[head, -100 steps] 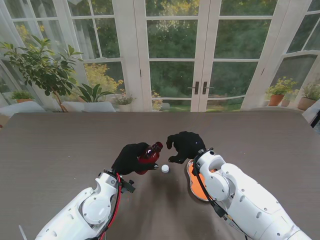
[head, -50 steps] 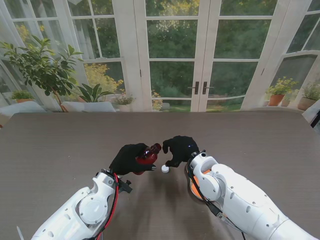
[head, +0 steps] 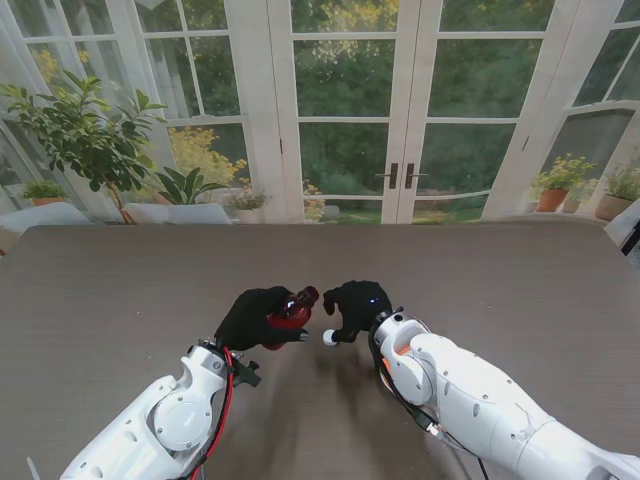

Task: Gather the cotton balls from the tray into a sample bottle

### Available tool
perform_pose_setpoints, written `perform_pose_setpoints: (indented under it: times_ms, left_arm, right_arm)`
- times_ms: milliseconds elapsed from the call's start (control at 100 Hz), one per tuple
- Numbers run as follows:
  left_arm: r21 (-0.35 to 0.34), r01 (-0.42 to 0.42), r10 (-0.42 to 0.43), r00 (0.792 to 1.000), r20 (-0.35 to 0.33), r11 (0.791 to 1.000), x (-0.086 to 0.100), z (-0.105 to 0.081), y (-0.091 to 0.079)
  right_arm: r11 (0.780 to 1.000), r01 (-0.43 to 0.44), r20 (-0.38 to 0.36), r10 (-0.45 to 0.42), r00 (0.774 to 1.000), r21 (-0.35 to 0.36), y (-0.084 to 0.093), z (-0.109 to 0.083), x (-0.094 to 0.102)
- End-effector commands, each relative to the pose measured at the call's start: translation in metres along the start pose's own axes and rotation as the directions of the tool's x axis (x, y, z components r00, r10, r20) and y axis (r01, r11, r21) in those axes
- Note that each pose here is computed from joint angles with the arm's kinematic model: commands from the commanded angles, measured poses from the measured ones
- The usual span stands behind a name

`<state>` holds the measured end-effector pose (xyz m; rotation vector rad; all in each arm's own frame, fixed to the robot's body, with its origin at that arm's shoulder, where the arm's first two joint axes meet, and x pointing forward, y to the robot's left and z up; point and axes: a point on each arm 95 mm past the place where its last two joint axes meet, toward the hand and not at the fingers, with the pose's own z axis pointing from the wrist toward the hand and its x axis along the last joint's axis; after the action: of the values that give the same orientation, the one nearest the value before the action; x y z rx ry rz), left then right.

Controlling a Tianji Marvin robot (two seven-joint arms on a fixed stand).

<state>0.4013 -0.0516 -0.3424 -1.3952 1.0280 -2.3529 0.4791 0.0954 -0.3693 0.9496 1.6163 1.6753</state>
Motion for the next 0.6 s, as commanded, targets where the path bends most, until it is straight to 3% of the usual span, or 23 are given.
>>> perform_pose_setpoints:
  times_ms: [0,590]
  left_arm:
    - [-0.015,0.001,-0.001,1.000,-0.002,1.000,0.002,0.000,0.001]
    - [-0.010,0.009,-0.009,1.000,0.001,1.000,0.003,-0.001,0.001]
  right_arm:
    - [1.000,0.007,-0.015,-0.007,1.000,0.015,-0.004,0.003,0.007]
    - [0.997,0.067,-0.036,-0.066,0.997,0.030,-0.024,0.012,0.007]
